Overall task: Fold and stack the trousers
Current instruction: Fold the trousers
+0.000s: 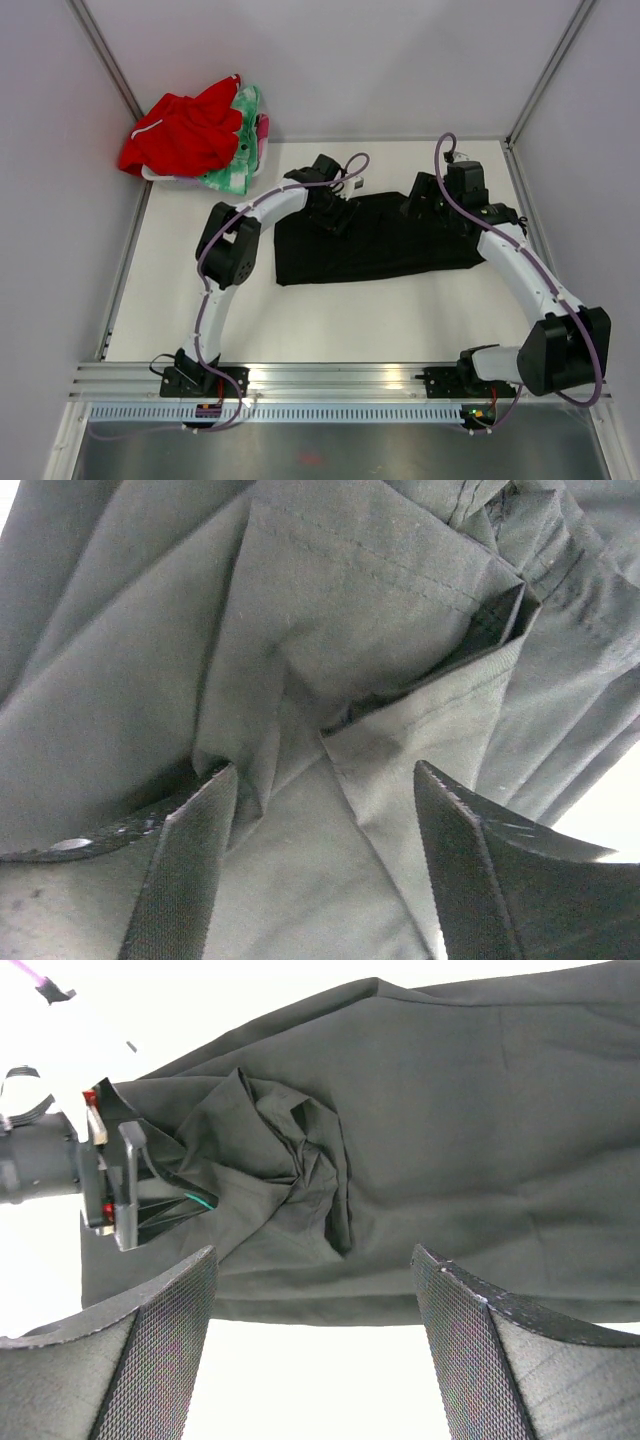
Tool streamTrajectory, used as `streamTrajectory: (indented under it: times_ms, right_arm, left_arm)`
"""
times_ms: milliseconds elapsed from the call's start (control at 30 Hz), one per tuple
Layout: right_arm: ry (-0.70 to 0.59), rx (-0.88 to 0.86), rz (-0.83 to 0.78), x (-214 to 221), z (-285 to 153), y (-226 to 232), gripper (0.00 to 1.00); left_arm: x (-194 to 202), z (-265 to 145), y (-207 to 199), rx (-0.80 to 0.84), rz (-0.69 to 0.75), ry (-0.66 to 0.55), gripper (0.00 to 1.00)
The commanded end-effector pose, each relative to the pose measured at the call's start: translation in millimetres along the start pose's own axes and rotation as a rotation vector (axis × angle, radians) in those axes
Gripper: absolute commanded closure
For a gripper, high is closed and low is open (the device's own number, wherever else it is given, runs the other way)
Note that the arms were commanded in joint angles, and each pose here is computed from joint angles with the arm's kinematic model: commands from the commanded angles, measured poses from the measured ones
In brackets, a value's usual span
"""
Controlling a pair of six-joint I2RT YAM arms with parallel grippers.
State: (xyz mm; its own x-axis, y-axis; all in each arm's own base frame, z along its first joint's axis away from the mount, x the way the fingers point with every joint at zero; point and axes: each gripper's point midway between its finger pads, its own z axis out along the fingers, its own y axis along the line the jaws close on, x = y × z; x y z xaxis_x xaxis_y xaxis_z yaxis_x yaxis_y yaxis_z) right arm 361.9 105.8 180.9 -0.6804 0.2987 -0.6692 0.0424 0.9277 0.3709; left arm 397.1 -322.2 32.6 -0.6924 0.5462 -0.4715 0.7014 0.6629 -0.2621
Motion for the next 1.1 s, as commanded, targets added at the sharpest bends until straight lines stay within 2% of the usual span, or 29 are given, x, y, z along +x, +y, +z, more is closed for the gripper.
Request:
streamTrajectory:
  times_ms: [0,233,400,600,733,1067]
  right_arm:
    - [-0.084,-0.016,0.025,-15.3,-25.0,5.8,0.15]
    - [-0.122,0.017,-0.03,-14.9,-56.2,-2.6,0.12]
    - [-0.143,-0.016,-0.036,-10.3,-68.6,0.1,0.1]
    - [-0.133,-0.046,-0.038,-3.4,-65.4,2.4,0.09]
    - [-0.13,-0.06,-0.04,-5.7,-58.6,5.5,0.08]
    - [-0.148,-0.093,-0.048,-14.3,-52.8,13.4,0.07]
  left_arm:
    - [-35.3,-36.4,-10.2,-0.051,-0.064,-0.137,0.22]
    - [-63.7,-92.4,-32.4,-0.048,-0.123,-0.276,0.2]
    - [-50.9,-104.5,-41.5,-0.072,-0.174,-0.3,0.2]
    - [-25.0,-75.1,-59.4,-0.041,-0.189,-0.262,0.22]
    - [-5.5,-40.4,-47.1,-0.094,-0.236,-0.202,0.23]
    - [-13.8,1.3,-30.1,-0.113,-0.218,-0.201,0.26]
